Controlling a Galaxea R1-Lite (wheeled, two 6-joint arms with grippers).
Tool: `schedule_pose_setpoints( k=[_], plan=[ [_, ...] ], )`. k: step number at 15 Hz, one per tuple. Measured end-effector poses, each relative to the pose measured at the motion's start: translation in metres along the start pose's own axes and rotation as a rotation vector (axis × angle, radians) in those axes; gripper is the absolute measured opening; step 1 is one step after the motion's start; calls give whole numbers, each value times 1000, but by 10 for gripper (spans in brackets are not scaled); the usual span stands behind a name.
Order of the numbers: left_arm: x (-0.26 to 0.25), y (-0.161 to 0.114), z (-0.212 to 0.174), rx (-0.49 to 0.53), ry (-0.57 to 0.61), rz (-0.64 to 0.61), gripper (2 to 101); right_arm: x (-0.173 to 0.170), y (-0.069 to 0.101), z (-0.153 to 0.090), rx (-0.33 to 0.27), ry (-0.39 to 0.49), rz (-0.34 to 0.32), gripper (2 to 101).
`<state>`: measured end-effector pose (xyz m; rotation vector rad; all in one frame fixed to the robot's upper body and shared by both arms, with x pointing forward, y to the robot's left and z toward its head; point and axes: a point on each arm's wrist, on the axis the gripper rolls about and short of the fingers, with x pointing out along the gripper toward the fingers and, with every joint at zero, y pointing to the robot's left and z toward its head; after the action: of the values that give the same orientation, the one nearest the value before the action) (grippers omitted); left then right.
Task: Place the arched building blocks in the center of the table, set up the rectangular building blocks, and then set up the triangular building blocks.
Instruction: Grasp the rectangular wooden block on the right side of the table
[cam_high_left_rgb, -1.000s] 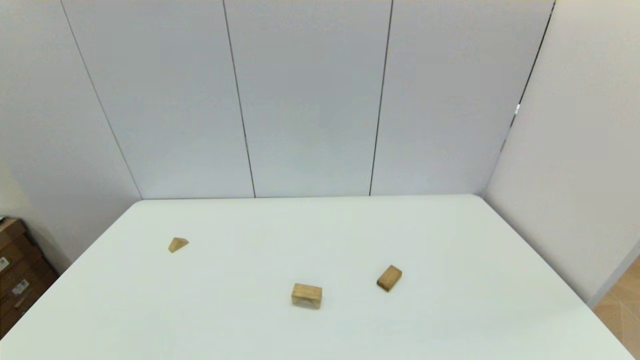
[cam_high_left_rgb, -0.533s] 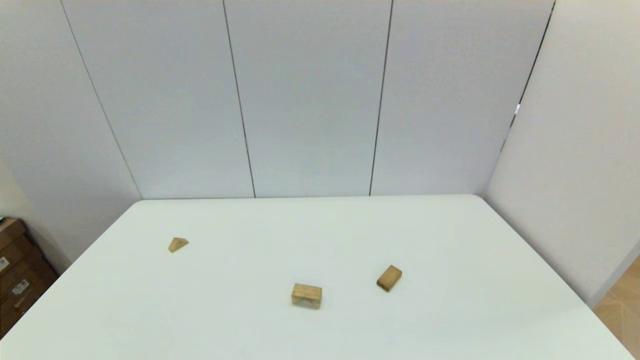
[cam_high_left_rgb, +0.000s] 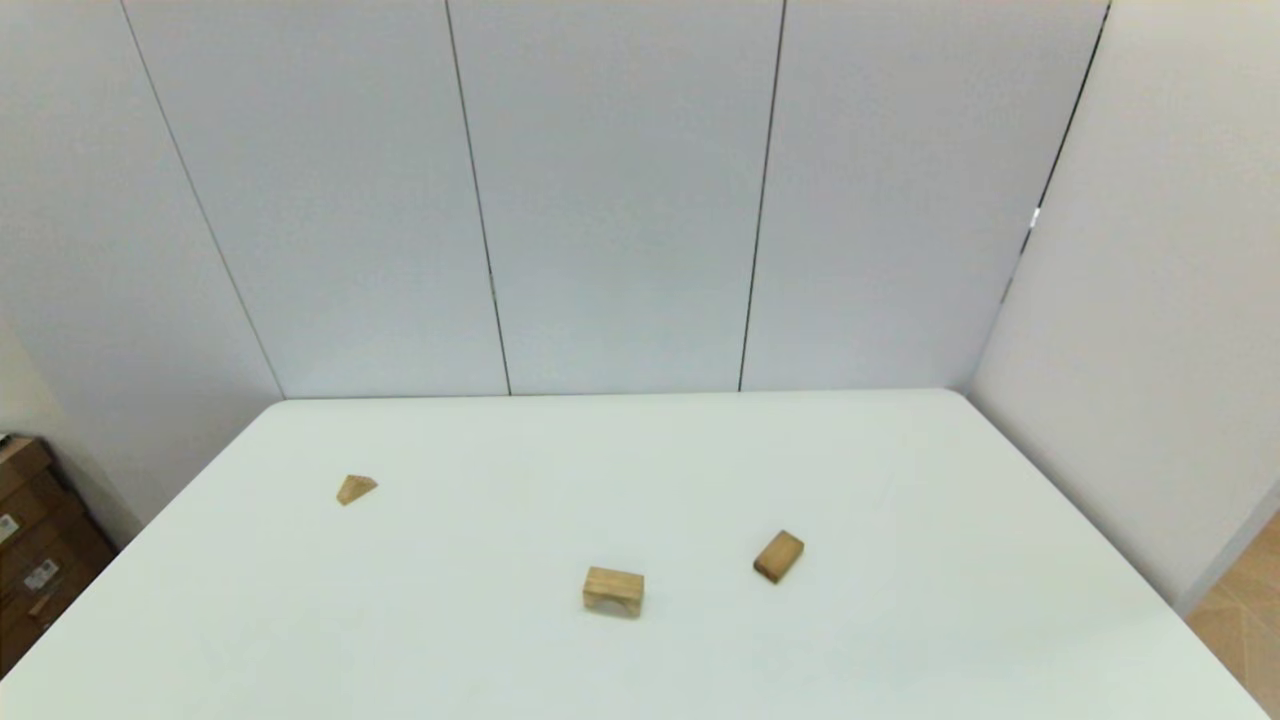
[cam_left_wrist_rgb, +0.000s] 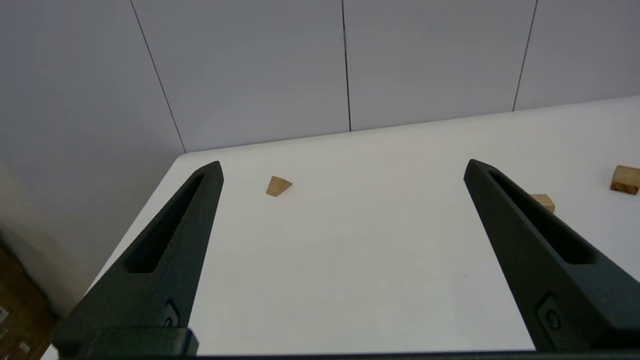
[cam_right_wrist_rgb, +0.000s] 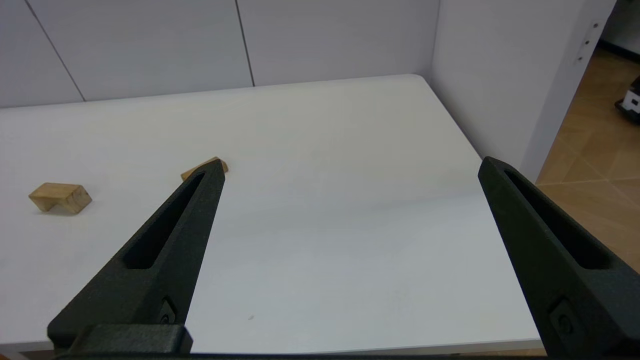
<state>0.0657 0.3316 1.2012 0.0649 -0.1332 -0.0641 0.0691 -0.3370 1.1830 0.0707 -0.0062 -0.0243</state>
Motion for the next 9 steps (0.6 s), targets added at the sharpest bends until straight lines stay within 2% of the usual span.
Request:
schedule_pose_setpoints(
  k=[9],
  plan=[
    [2, 0, -5, -2, -7, 3, 978, 0, 0, 0, 0, 0, 0, 1005]
  ],
)
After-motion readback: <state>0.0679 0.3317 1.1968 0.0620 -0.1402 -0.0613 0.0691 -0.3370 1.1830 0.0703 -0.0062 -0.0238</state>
